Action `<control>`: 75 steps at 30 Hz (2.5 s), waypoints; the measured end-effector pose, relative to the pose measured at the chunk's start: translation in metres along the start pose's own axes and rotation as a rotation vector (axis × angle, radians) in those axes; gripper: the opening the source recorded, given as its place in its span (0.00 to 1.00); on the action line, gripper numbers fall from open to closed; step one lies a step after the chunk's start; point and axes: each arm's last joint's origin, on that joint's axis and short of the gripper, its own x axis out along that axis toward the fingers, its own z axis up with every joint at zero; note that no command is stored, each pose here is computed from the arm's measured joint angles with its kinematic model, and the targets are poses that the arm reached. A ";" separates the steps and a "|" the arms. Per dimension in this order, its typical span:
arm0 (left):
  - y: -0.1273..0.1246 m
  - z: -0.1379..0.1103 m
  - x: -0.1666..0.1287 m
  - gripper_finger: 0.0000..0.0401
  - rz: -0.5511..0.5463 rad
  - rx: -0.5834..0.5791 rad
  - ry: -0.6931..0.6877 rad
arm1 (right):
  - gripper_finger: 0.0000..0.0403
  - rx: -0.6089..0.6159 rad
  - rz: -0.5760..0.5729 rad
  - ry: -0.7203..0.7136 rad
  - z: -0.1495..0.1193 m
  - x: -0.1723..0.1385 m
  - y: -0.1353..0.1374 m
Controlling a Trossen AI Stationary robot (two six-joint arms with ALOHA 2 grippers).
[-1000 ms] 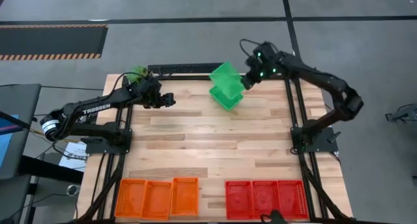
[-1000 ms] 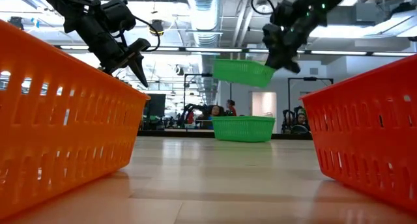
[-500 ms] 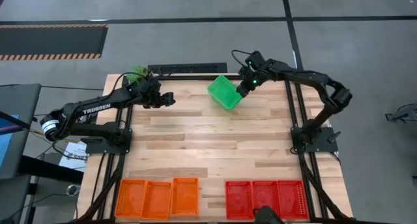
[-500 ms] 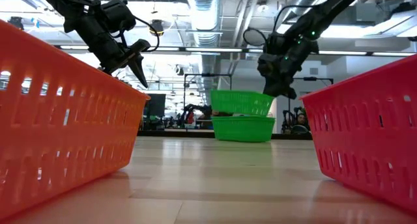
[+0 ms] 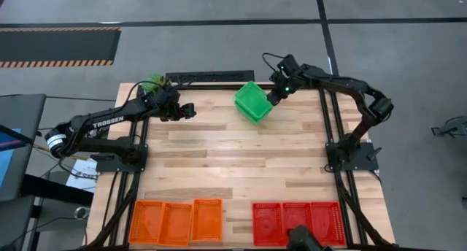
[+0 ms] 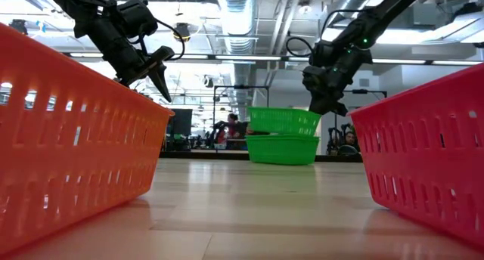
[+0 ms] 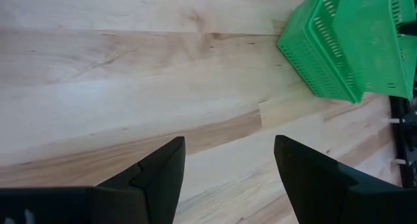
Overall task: Stack baskets by color
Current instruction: Stack the left green bin on the green bins, then adjust the stacked green bins
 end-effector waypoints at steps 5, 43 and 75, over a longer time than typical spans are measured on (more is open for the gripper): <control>0.000 0.000 0.000 0.56 0.003 0.000 -0.002 | 0.05 0.014 -0.008 0.007 -0.001 0.000 -0.006; 0.000 0.000 0.000 0.56 0.005 -0.007 -0.004 | 0.10 -0.058 -0.091 0.060 -0.006 0.006 0.006; 0.000 0.000 0.000 0.56 0.007 -0.007 -0.002 | 0.25 0.010 -0.468 0.255 -0.019 -0.020 0.010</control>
